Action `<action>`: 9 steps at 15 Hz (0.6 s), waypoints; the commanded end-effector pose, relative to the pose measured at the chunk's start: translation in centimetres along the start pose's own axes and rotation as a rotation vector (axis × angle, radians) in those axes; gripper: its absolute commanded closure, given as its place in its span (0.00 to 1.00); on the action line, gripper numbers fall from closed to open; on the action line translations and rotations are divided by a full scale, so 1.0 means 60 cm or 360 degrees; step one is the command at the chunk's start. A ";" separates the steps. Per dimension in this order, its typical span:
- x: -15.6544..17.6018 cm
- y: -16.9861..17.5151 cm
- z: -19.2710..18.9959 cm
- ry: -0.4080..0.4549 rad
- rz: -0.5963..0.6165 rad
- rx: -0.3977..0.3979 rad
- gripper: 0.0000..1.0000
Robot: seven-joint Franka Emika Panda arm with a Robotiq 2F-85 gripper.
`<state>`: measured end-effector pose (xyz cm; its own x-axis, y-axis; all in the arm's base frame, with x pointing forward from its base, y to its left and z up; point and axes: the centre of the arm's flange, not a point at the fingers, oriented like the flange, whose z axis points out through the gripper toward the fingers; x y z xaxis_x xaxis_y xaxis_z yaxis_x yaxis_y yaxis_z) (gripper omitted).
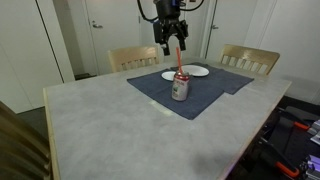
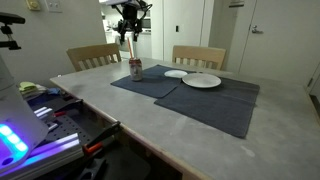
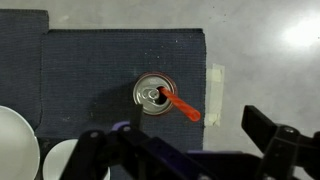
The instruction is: Take the straw out of the can and place it on the white plate
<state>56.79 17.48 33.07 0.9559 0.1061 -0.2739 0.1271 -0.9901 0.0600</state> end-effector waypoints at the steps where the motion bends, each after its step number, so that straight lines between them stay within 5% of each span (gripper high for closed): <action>1: 0.015 0.009 0.014 -0.0003 -0.0013 0.0011 0.00; 2: 0.015 0.010 0.015 -0.0008 -0.0009 0.0009 0.23; 9: 0.020 0.024 0.011 -0.0058 0.0014 0.0003 0.68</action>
<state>57.01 16.54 32.27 0.9532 0.0880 -0.2891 0.1117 -0.9915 0.0666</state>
